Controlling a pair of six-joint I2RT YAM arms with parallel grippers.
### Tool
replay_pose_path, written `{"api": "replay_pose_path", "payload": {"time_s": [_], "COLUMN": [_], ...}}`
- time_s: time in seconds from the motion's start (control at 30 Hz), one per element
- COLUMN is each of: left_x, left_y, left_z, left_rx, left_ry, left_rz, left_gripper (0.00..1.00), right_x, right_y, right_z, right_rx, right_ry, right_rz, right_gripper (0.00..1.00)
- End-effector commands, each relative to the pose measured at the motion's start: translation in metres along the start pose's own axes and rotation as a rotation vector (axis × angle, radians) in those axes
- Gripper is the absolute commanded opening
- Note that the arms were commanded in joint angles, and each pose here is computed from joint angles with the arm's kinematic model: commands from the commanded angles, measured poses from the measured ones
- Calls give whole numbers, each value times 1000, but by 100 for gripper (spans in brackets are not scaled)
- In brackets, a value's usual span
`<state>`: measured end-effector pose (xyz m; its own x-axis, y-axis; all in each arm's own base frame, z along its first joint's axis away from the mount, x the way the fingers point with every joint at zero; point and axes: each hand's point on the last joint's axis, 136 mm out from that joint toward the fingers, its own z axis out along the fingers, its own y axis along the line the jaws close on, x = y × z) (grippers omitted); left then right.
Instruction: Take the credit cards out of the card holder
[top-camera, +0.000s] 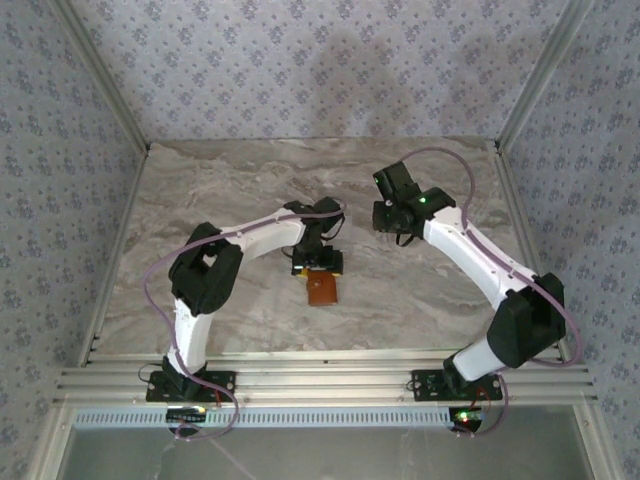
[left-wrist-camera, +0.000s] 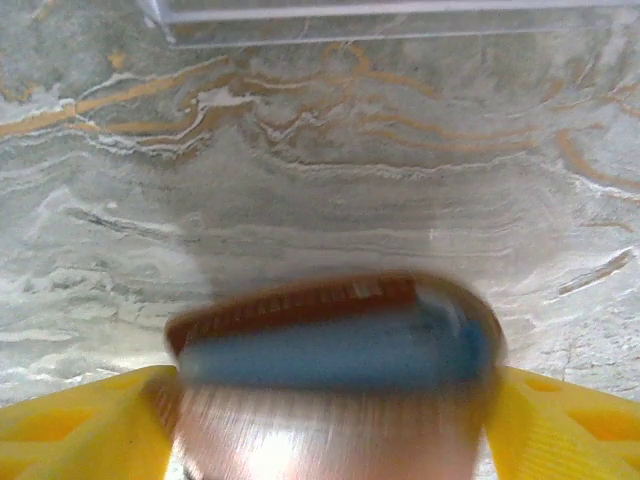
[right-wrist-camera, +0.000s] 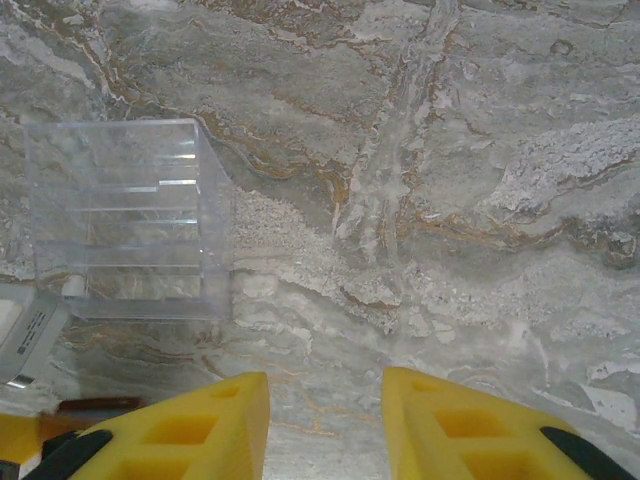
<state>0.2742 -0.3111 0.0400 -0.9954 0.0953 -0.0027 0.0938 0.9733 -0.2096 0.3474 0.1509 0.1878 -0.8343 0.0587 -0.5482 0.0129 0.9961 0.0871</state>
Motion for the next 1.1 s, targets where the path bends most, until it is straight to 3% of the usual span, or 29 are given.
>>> {"api": "replay_pose_path", "payload": {"time_s": [0.0,0.23,0.43,0.6,0.8,1.07], "left_x": [-7,-13,-4,15,23,25], "left_y": [-9,0,13,15,10,7], "left_z": [-15,-52,-75,-68,-56,-45], "left_rx": [9,26,90,125,246,300], "left_ry": [-36,-129,-138,-73,-46,-27], "left_rz": [24,89,98,74,24,-16], "left_gripper": [84,85,75,62,47,41], "right_x": [5,28,72,104,131,155], "right_y": [0,20,52,83,103,111], "right_z": [-11,-6,13,34,59,82], "right_rx": [-18,-158,-336,-472,-524,-539], "right_ry": [-2,73,184,268,338,426], "right_rz": [25,68,107,162,176,173], "right_gripper": [36,38,39,42,46,46]}}
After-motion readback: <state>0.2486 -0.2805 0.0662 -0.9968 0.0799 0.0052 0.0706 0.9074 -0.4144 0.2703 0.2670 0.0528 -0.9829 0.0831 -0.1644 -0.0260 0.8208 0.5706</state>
